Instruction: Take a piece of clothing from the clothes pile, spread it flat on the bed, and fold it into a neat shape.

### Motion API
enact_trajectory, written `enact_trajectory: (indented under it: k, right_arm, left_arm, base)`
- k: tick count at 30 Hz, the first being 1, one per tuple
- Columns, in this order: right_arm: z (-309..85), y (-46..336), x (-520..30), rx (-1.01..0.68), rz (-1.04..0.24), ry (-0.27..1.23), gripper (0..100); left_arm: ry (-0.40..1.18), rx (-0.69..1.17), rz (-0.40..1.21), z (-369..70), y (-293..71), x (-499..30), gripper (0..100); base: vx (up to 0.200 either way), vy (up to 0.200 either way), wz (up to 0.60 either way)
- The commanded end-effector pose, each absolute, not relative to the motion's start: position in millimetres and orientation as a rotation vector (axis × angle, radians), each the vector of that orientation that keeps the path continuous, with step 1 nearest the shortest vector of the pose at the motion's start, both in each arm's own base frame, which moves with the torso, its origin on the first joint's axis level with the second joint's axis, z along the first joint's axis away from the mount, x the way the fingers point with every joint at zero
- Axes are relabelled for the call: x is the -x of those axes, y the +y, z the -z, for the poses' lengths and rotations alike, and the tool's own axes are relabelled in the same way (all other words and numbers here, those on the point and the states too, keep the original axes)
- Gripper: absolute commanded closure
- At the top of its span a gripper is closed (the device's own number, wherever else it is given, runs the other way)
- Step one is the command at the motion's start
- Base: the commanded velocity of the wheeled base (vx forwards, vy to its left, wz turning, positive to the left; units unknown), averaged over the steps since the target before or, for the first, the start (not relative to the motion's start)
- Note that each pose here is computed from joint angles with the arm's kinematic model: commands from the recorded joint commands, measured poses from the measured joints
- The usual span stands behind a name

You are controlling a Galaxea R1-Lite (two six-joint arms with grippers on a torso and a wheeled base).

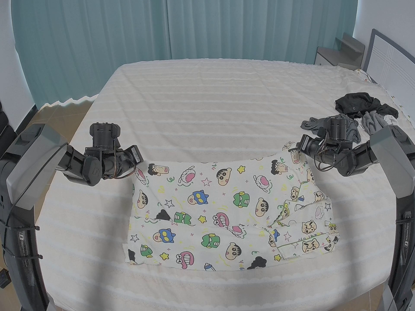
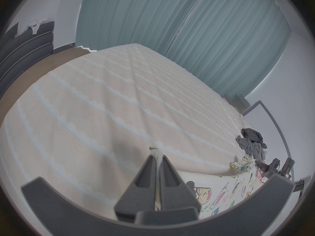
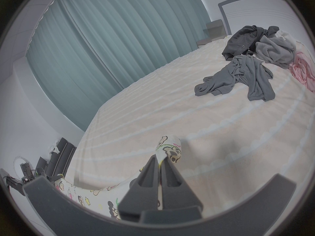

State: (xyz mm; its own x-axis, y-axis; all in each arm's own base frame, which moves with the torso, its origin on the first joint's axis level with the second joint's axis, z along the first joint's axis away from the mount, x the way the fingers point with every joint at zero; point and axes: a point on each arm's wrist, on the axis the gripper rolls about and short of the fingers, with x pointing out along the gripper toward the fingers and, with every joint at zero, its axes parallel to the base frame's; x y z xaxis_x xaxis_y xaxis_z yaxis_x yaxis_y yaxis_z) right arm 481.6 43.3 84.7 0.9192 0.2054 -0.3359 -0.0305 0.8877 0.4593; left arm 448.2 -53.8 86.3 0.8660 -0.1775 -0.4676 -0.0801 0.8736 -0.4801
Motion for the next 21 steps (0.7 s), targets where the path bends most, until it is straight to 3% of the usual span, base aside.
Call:
enact_trajectory:
  k: [1, 21]
  right_arm:
    - [-90, 43, -481, -0.472, -0.125, 0.378, 100]
    - [-92, 38, -457, -0.502, -0.172, 0.444, 100]
  left_arm:
    - [0.523, 0.513, 0.057, -86, -55, -449, 100]
    - [0.558, 0.488, 0.056, -85, -54, -436, 100]
  base:
    - [0.0, 0.0, 0.0]
    - [0.0, 0.0, 0.0]
